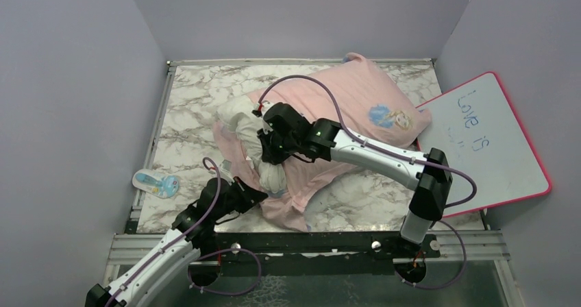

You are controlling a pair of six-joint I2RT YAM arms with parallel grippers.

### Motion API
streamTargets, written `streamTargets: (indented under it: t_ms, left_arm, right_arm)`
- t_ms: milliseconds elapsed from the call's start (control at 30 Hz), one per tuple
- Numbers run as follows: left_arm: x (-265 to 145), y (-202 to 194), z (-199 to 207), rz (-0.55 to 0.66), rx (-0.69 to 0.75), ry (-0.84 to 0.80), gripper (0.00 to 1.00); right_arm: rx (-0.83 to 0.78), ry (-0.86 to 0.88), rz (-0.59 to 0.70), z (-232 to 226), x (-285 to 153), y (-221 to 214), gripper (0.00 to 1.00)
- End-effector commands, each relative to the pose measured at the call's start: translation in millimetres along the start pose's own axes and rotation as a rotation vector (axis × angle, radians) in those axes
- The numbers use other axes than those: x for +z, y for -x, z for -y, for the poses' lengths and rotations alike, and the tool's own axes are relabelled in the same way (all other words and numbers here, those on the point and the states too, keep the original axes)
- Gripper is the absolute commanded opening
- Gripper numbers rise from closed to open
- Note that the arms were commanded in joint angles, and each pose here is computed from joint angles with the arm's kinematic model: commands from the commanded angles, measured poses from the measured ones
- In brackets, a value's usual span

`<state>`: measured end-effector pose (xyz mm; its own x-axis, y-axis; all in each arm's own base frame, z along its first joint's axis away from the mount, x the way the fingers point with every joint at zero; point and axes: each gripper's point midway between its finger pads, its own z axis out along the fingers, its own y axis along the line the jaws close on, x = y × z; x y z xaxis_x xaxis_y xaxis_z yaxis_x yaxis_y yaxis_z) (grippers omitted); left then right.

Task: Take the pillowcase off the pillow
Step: Remove the pillow from the pillowcase.

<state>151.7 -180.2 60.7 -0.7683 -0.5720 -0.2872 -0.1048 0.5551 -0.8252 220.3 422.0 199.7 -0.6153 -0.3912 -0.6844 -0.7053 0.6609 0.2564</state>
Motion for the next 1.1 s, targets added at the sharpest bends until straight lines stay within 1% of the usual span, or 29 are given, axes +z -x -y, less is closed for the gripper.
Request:
streamTargets:
  t_ms: [0,33,100,167,200,233,300,400,467,567,633,667,700,733,833,900,1067]
  left_arm:
    - [-2,-10,-25,-0.036,0.002,0.097,0.0]
    - [-3,-10,-24,-0.037,0.004,0.096,0.0]
    - [-4,-9,-20,-0.042,0.017,0.091,0.0]
    - [-6,-8,-14,-0.053,0.037,0.087,0.0]
    - [-7,-9,-12,-0.06,0.05,0.086,0.0]
    - [-8,-9,-13,-0.065,0.051,0.097,0.0]
    - [-7,-9,-16,-0.057,0.041,0.109,0.0]
    - [-8,-4,-12,-0.031,0.027,0.091,0.0]
    - [-9,-2,-9,-0.02,0.026,0.075,0.0]
    - [-9,-4,-8,-0.023,0.019,0.064,0.0]
    - [-9,-6,-9,-0.032,0.015,0.061,0.0]
    - [-9,-7,-10,-0.036,0.013,0.059,0.0]
    - [-9,-8,-11,-0.037,0.011,0.059,0.0]
    - [-9,-8,-11,-0.035,0.009,0.059,0.0]
    - [-9,-5,-9,-0.022,0.007,0.05,0.0]
    - [-9,-4,-7,-0.017,0.004,0.045,0.0]
    - [-12,-4,2,-0.029,0.01,0.022,0.0]
  right_arm:
    - [0.03,-0.004,0.084,-6,-9,15,0.2]
    - [0.026,-0.005,0.078,-9,-8,12,0.32]
    - [-0.026,-0.006,0.064,-16,-13,11,0.44]
    - [-0.109,-0.049,0.05,-17,-23,11,0.58]
    - [-0.135,-0.076,0.047,-15,-28,11,0.63]
    - [-0.147,-0.101,0.049,-12,-30,10,0.64]
    - [-0.148,-0.097,0.051,-12,-30,6,0.65]
    - [-0.179,-0.078,0.05,-28,-25,-7,0.66]
    - [-0.2,-0.16,0.059,-25,-17,-15,0.67]
    - [-0.2,-0.241,0.014,-19,-7,-34,0.67]
    - [-0.259,-0.2,0.039,-29,-8,-41,0.69]
    - [-0.281,-0.168,0.071,-35,-9,-40,0.77]
    - [-0.294,-0.142,0.098,-40,-10,-37,0.95]
    - [-0.301,-0.141,0.109,-40,-10,-36,0.99]
    - [-0.342,-0.197,0.08,-29,0,-42,1.0]
    - [-0.336,-0.242,0.061,-22,11,-48,1.0]
    - [-0.347,-0.346,0.16,-6,23,-37,1.0]
